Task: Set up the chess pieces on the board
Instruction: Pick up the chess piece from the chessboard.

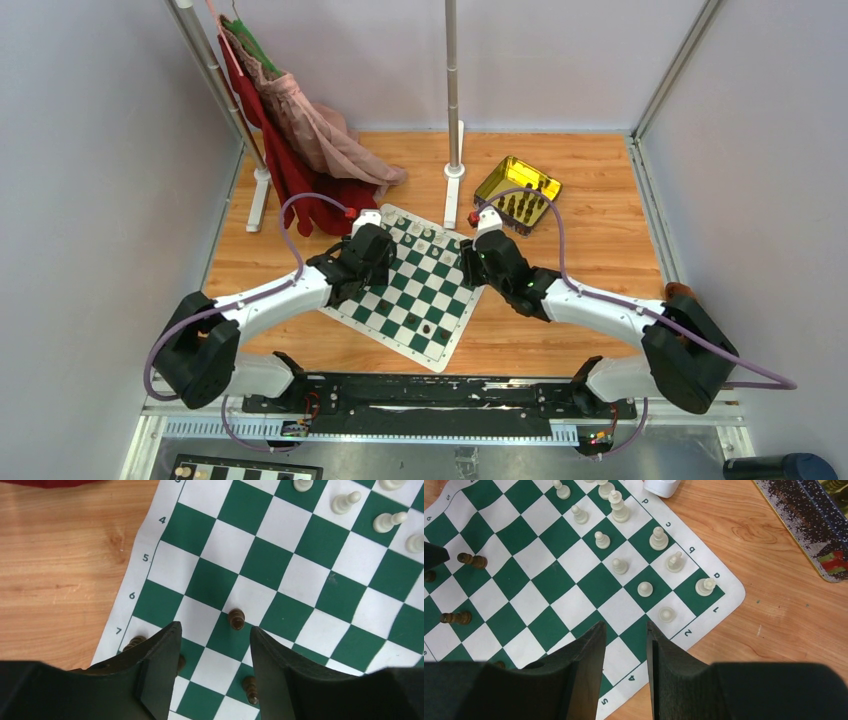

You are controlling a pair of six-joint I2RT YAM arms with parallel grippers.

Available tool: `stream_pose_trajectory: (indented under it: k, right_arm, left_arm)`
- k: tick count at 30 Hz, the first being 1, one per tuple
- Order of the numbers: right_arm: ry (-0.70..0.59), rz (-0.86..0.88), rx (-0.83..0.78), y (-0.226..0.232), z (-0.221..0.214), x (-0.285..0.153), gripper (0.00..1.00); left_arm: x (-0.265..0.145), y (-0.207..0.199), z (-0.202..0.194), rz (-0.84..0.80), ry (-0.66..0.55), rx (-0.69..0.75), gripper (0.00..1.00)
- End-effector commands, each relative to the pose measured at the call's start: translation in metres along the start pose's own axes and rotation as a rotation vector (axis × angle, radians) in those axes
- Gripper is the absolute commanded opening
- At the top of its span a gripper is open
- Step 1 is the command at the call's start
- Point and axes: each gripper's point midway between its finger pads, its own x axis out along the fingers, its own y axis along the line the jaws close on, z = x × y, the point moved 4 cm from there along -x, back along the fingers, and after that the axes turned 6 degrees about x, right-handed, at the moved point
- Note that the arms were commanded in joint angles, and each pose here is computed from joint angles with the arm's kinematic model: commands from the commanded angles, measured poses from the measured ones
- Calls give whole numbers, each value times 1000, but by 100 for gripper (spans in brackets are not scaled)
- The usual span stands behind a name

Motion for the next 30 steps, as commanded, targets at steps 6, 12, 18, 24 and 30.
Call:
stream_pose_trajectory:
  k: [6, 12, 18, 24, 30]
  right_arm:
    - [-28, -45, 23, -13, 3, -3, 40]
    - [-26, -42, 24, -12, 3, -3, 40]
    - [-22, -42, 26, -12, 2, -2, 40]
    - [-16, -39, 28, -12, 0, 0, 40]
    - [-12, -38, 27, -11, -1, 1, 40]
  left_arm:
    - [19, -14, 2, -17, 1, 18, 51]
    - [28, -19, -1, -18, 21, 24, 48]
    - [32, -23, -1, -29, 24, 23, 46]
    - [35, -25, -3, -34, 32, 25, 42]
    - [33, -23, -6, -31, 42, 21, 39]
